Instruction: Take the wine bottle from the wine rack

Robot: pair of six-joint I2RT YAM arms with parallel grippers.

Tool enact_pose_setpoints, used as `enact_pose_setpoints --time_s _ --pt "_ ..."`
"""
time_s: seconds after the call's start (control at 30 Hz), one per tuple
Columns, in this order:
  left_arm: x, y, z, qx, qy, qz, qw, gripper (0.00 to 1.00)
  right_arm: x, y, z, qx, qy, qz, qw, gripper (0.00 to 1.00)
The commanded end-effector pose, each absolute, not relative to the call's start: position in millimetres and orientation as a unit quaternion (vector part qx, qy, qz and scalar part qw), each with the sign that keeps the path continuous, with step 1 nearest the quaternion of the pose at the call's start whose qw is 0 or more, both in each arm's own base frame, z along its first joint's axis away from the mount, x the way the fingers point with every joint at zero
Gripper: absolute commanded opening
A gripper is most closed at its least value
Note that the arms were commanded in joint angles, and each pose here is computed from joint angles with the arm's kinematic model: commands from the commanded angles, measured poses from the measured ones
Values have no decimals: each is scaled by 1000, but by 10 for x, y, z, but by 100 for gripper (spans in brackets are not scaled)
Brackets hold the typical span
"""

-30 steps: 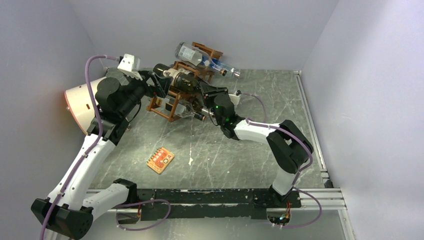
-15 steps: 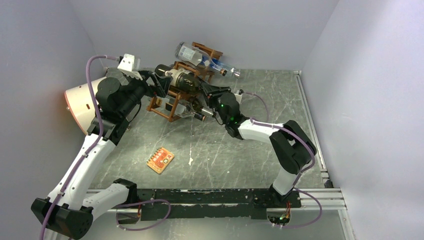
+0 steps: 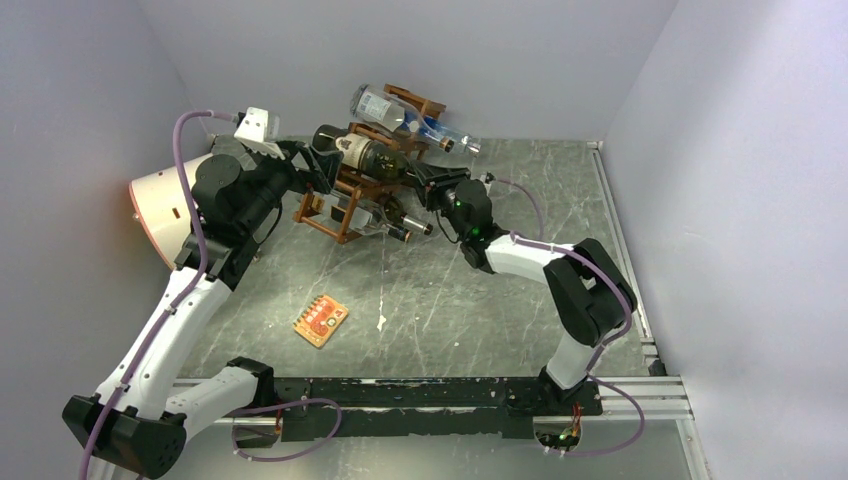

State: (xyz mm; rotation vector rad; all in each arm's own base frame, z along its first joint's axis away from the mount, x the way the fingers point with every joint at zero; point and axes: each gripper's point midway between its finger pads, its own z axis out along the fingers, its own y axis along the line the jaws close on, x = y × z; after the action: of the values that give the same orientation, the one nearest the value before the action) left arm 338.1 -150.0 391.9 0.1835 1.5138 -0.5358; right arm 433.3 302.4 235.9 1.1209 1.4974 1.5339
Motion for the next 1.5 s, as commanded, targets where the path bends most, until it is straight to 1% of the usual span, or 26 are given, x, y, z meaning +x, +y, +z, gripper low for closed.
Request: enact_pose_setpoints --time_s 0.0,0.47,0.57,0.6,0.73,1.07,1.2,1.47 --pt "3399 -1497 3937 83 672 -233 698 98 4192 2878 3337 402 468 707 344 0" --pt "3356 -1378 4007 65 662 -216 715 98 4101 2551 3769 387 426 752 321 0" --pt "3351 -1340 4018 58 659 -209 720 98 4155 2307 3855 395 414 749 335 0" --pt "3351 -1326 4021 57 659 -206 721 100 4158 2232 3892 395 410 749 340 0" --pt "3366 -1281 4005 49 660 -196 724 98 4191 1831 3955 412 394 739 358 0" --pt "3444 -1351 3895 57 674 -200 708 99 3994 565 3930 465 358 689 425 0" --pt "3457 -1377 3872 60 677 -203 704 98 3844 94 3791 492 355 657 448 0" --pt "3487 -1393 3821 61 682 -202 700 98 3651 -471 3297 538 375 597 462 0"
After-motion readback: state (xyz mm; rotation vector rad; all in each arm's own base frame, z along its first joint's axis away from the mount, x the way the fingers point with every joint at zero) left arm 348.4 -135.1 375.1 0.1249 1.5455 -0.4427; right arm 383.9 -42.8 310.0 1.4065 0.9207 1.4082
